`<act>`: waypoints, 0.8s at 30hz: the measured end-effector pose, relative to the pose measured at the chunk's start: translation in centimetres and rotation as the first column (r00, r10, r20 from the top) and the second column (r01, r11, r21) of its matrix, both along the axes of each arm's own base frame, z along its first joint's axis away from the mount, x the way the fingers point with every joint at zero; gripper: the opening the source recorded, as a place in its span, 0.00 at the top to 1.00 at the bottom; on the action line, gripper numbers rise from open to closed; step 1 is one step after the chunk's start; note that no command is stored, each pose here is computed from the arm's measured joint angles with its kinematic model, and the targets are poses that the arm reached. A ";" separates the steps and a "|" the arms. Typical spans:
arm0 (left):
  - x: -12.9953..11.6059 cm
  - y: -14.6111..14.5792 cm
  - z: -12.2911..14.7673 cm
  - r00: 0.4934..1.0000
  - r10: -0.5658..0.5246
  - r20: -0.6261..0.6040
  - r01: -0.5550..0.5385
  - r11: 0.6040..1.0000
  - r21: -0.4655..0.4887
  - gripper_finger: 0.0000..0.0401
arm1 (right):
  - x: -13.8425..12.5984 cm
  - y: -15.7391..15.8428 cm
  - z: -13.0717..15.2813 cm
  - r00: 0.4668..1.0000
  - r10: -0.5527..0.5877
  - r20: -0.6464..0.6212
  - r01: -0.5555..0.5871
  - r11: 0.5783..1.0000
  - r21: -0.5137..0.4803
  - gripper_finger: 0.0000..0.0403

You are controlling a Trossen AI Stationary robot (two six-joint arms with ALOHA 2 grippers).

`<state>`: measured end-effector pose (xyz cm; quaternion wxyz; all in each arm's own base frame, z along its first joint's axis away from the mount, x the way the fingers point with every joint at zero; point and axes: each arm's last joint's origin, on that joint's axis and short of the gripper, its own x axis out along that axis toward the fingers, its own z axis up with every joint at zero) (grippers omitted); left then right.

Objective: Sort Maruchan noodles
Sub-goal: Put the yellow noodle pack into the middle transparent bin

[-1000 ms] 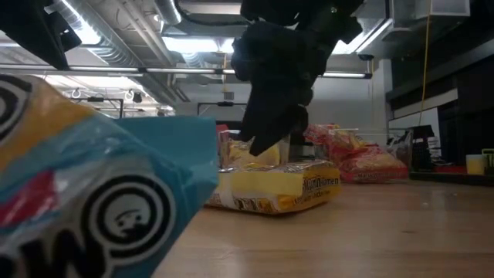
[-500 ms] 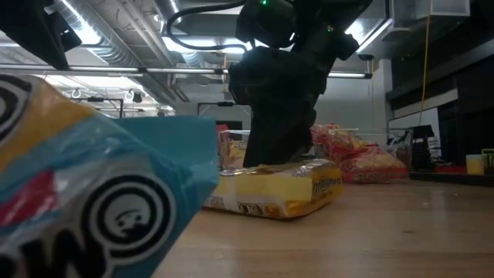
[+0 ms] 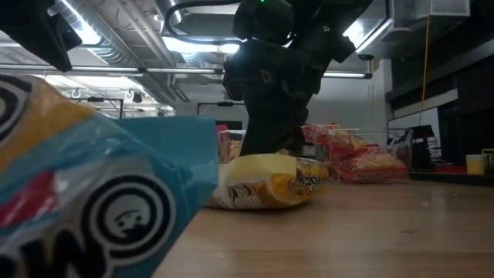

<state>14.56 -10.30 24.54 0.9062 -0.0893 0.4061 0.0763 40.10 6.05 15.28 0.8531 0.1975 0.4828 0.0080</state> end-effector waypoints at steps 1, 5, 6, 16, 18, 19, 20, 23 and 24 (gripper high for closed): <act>0.0 0.0 0.0 1.000 0.000 0.000 0.000 1.000 0.000 0.92 | 0.0 -0.2 0.0 1.000 0.003 0.002 -0.004 1.000 0.002 0.96; 0.0 0.0 0.0 1.000 0.000 0.000 0.000 1.000 0.000 0.92 | 0.1 -0.4 0.0 1.000 0.021 0.008 -0.021 1.000 0.020 0.98; 0.0 0.0 0.0 1.000 0.000 0.000 0.000 1.000 0.000 0.92 | 0.1 -0.6 0.0 1.000 0.018 0.008 -0.018 1.000 0.019 0.99; 0.0 0.0 0.0 1.000 0.000 0.000 0.000 1.000 -0.001 0.92 | 0.8 -2.0 6.9 0.994 0.053 0.096 -0.045 0.996 -0.081 1.00; 0.0 0.0 0.0 1.000 0.000 0.000 0.000 1.000 -0.001 0.92 | 0.8 -2.2 9.5 0.992 0.068 0.105 -0.049 0.983 -0.175 1.00; 0.0 0.0 0.0 1.000 0.000 0.000 0.000 1.000 -0.001 0.92 | 0.9 -2.3 10.8 0.991 0.070 0.115 -0.042 0.971 -0.234 1.00; 0.0 0.0 0.0 1.000 0.000 0.000 0.000 1.000 -0.001 0.92 | 0.9 -2.4 12.3 0.990 0.071 0.120 -0.033 0.953 -0.300 1.00; 0.0 0.0 0.0 1.000 0.000 -0.001 0.000 1.000 -0.001 0.92 | 0.9 -3.1 15.9 0.990 0.044 0.136 0.028 0.873 -0.488 1.00; 0.0 0.0 0.0 1.000 0.000 0.000 0.000 1.000 -0.001 0.92 | 0.9 -3.5 17.0 0.989 0.028 0.145 0.055 0.838 -0.542 1.00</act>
